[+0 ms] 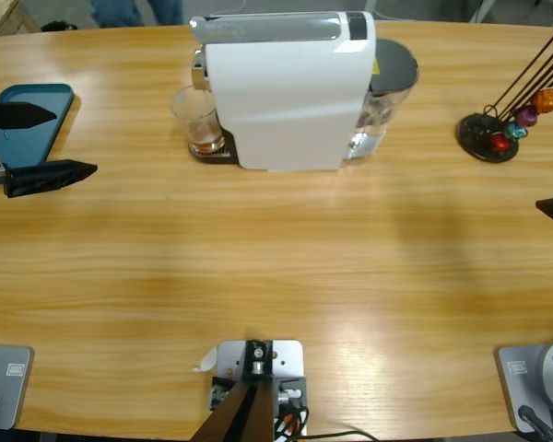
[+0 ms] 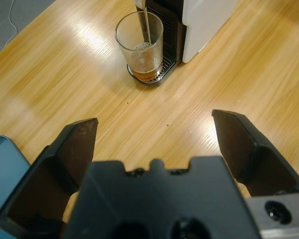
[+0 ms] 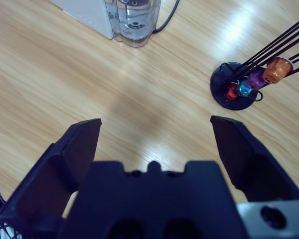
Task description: Pour coffee
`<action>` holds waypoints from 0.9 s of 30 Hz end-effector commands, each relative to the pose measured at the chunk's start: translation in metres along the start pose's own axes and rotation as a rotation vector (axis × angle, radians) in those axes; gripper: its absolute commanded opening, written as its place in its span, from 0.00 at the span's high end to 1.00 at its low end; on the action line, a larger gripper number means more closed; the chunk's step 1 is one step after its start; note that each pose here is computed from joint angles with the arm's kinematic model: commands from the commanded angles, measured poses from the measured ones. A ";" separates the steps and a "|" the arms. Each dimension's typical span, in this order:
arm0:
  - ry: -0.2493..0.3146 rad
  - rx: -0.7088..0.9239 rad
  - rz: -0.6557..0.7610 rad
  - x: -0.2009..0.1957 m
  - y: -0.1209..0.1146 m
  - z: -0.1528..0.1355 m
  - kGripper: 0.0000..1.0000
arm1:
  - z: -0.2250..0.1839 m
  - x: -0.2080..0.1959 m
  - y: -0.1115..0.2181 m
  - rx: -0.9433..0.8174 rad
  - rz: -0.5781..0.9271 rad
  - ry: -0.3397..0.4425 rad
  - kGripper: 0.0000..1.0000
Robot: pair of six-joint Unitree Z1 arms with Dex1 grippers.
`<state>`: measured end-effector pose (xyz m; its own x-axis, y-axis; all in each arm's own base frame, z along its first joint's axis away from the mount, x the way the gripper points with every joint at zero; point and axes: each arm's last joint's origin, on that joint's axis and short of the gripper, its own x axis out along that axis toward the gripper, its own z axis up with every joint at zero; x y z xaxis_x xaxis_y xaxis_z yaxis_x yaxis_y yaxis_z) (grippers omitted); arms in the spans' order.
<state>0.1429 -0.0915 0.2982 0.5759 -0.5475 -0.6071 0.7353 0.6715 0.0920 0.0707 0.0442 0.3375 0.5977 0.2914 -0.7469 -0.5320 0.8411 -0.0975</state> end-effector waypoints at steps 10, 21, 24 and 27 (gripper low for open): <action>0.047 -0.002 -0.007 0.008 -0.002 -0.013 0.01 | -0.008 0.002 0.000 0.004 -0.014 0.017 0.00; 0.049 0.007 -0.018 0.009 -0.005 -0.013 0.01 | -0.009 0.001 0.000 0.005 -0.014 0.010 0.00; 0.049 0.007 -0.018 0.009 -0.005 -0.013 0.01 | -0.008 0.002 0.000 0.004 -0.014 0.015 0.00; 0.046 0.008 -0.017 0.010 -0.004 -0.012 0.01 | -0.009 0.001 0.000 0.005 -0.014 0.012 0.00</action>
<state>0.1412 -0.0927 0.2962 0.5665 -0.5519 -0.6119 0.7431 0.6631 0.0900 0.0702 0.0439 0.3377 0.5992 0.2926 -0.7452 -0.5318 0.8413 -0.0973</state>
